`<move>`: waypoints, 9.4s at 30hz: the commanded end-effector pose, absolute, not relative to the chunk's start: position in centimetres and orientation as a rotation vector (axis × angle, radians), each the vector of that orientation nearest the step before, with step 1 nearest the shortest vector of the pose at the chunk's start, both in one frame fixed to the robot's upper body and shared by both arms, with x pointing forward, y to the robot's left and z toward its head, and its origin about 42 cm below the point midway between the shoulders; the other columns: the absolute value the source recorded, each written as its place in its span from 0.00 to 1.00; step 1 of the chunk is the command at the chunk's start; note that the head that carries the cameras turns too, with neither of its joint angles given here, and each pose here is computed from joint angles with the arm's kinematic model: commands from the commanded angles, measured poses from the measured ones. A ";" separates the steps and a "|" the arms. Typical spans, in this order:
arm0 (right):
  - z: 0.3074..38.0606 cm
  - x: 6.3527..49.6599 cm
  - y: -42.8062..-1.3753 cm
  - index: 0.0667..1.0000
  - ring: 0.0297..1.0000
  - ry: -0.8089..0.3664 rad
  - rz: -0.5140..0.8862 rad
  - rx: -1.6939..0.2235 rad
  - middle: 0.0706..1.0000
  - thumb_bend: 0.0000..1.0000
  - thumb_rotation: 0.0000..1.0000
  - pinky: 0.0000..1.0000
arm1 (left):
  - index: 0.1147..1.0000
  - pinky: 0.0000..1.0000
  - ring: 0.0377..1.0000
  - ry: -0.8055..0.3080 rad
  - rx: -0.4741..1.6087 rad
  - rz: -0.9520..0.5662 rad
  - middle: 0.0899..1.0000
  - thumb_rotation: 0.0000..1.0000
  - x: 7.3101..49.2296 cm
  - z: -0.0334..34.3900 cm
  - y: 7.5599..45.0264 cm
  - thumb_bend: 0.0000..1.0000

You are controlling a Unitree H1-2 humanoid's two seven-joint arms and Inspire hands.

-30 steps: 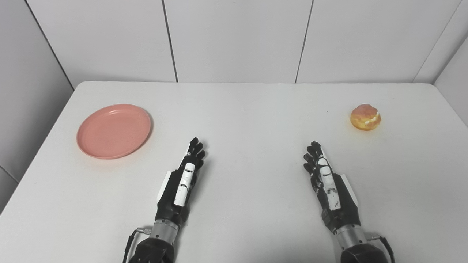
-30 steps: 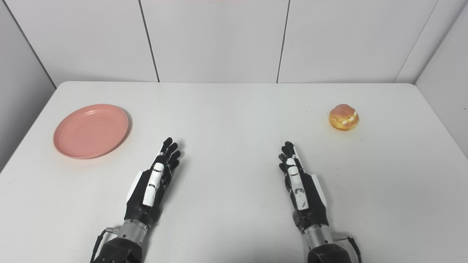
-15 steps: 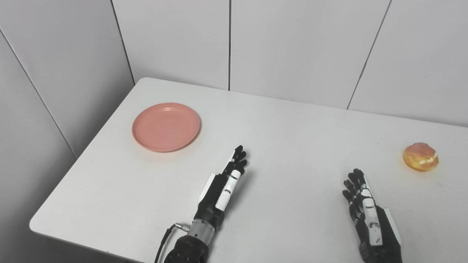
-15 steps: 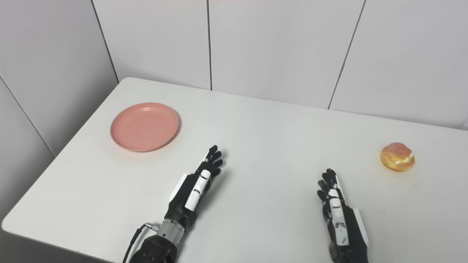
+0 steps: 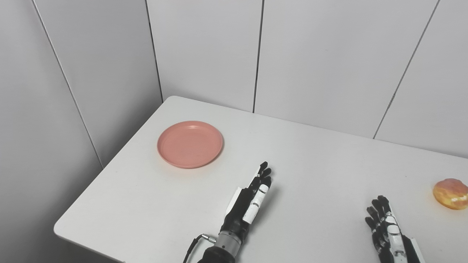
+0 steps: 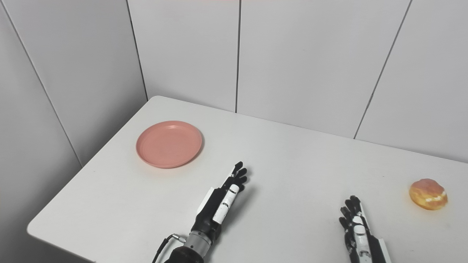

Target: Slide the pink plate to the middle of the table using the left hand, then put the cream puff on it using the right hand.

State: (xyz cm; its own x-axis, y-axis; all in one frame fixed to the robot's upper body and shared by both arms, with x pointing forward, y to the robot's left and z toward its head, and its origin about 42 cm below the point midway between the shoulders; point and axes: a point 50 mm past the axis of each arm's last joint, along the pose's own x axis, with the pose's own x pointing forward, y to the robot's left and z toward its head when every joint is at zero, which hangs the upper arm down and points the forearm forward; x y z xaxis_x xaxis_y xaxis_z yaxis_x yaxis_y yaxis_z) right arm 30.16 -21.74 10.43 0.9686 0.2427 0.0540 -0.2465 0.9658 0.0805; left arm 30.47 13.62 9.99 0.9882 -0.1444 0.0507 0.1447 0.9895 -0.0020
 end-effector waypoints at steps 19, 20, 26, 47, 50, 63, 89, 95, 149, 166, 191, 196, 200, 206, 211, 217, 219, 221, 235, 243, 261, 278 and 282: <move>7.5 29.3 -22.3 1.00 1.00 0.048 0.210 0.086 1.00 0.15 1.00 1.00 | 0.99 0.97 0.97 0.123 -0.009 -0.155 0.98 1.00 28.2 5.2 13.3 0.45; 7.5 29.3 -22.2 1.00 1.00 0.050 0.210 0.090 1.00 0.16 1.00 1.00 | 0.99 0.97 0.97 0.119 -0.008 -0.155 0.98 1.00 28.2 5.3 13.3 0.45; 7.6 29.3 -21.7 1.00 1.00 0.043 0.211 0.090 1.00 0.16 1.00 1.00 | 0.99 0.97 0.97 0.089 0.006 -0.170 0.99 1.00 28.3 6.6 13.7 0.49; 7.6 29.8 -20.8 1.00 1.00 0.051 0.208 0.111 1.00 0.12 1.00 1.00 | 0.98 0.98 0.98 -0.146 0.028 -0.214 0.98 1.00 30.5 15.7 15.4 0.47; 7.6 29.8 -20.8 1.00 1.00 0.051 0.211 0.117 1.00 0.12 1.00 1.00 | 0.98 0.99 0.98 -0.189 0.023 -0.220 0.98 1.00 31.0 17.0 15.8 0.47; 7.9 29.8 -20.7 1.00 1.00 0.049 0.205 0.116 1.00 0.09 1.00 1.00 | 0.97 0.98 0.96 -0.313 0.034 -0.166 0.98 1.00 32.5 21.1 18.0 0.46; 8.0 29.6 -20.7 1.00 1.00 0.056 0.205 0.121 1.00 0.11 1.00 1.00 | 0.98 1.00 0.98 -0.442 0.074 0.070 1.00 1.00 34.5 24.9 25.9 0.48; 7.9 29.6 -20.9 1.00 1.00 0.044 0.210 0.120 1.00 0.10 1.00 1.00 | 0.97 1.00 0.98 -0.484 0.058 0.142 0.99 1.00 35.4 27.1 28.0 0.44; 8.2 29.5 -21.2 1.00 1.00 0.058 0.220 0.134 1.00 0.09 1.00 1.00 | 0.90 0.92 0.92 -0.304 -0.032 0.429 0.91 1.00 38.5 26.1 42.8 0.39; 8.5 29.3 -21.1 1.00 1.00 0.058 0.220 0.131 1.00 0.10 1.00 1.00 | 0.90 0.89 0.92 -0.210 -0.164 0.418 0.92 1.00 40.0 22.7 43.8 0.36; 8.8 29.1 -21.1 1.00 1.00 0.040 0.220 0.113 1.00 0.08 1.00 1.00 | 0.93 0.96 0.94 -0.052 -0.297 0.333 0.94 1.00 42.0 16.6 43.1 0.36; 8.8 29.1 -21.1 1.00 1.00 0.038 0.225 0.105 1.00 0.09 1.00 1.00 | 0.89 0.94 0.92 -0.040 -0.304 0.310 0.91 1.00 42.4 16.2 41.8 0.38; 8.8 29.1 -21.1 1.00 1.00 0.041 0.223 0.113 1.00 0.09 1.00 1.00 | 0.90 0.93 0.91 -0.015 -0.313 0.276 0.91 1.00 42.6 15.8 40.6 0.38; 8.8 29.1 -21.0 1.00 1.00 0.046 0.220 0.108 1.00 0.10 1.00 1.00 | 0.90 0.93 0.91 0.002 -0.296 0.219 0.91 1.00 42.5 15.8 38.1 0.37; 8.9 29.0 -21.0 1.00 1.00 0.048 0.219 0.095 1.00 0.09 1.00 1.00 | 0.91 0.93 0.92 0.019 -0.295 0.175 0.92 1.00 42.5 15.7 36.3 0.36; 9.0 29.0 -21.0 1.00 1.00 0.054 0.224 0.098 1.00 0.11 1.00 1.00 | 0.91 0.95 0.92 0.050 -0.308 0.123 0.92 1.00 42.8 15.3 34.3 0.35; 9.0 29.0 -20.9 1.00 1.00 0.055 0.224 0.106 1.00 0.11 1.00 1.00 | 0.91 0.95 0.92 0.057 -0.308 0.104 0.92 1.00 42.9 15.0 33.7 0.35; 9.0 29.0 -20.9 1.00 1.00 0.053 0.221 0.109 1.00 0.10 1.00 1.00 | 0.91 0.95 0.92 0.062 -0.309 0.092 0.92 1.00 42.9 14.9 33.2 0.35; 8.9 29.0 -20.4 1.00 1.00 0.034 0.209 0.111 1.00 0.14 1.00 1.00 | 0.88 0.92 0.89 0.088 -0.343 -0.032 0.89 1.00 43.1 14.2 28.1 0.37; 8.8 29.0 -20.2 1.00 1.00 0.030 0.206 0.099 1.00 0.16 1.00 1.00 | 0.88 0.90 0.89 0.091 -0.368 -0.137 0.89 1.00 42.8 14.8 24.3 0.39; 8.5 29.0 -19.3 1.00 1.00 0.027 0.217 0.099 1.00 0.22 1.00 1.00 | 0.89 0.90 0.89 0.159 -0.382 -0.239 0.90 1.00 41.0 14.6 20.0 0.38; 9.0 28.9 -18.3 1.00 1.00 0.024 0.205 0.100 1.00 0.25 1.00 1.00 | 0.89 0.88 0.88 0.169 -0.363 -0.350 0.89 1.00 37.3 15.4 17.3 0.39; 9.0 28.9 -18.2 1.00 1.00 0.016 0.204 0.084 1.00 0.26 1.00 1.00 | 0.89 0.89 0.89 0.178 -0.366 -0.365 0.89 1.00 36.6 15.3 16.8 0.38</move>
State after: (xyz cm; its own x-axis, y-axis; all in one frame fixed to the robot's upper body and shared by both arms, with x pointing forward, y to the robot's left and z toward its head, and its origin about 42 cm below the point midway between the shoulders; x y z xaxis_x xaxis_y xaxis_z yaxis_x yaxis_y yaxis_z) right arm 30.47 -19.36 11.17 0.9809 0.1831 0.0655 -0.1865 0.9811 0.0508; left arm 36.88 17.40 15.12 0.9278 -0.3606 -0.0956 0.2998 0.8732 -0.3843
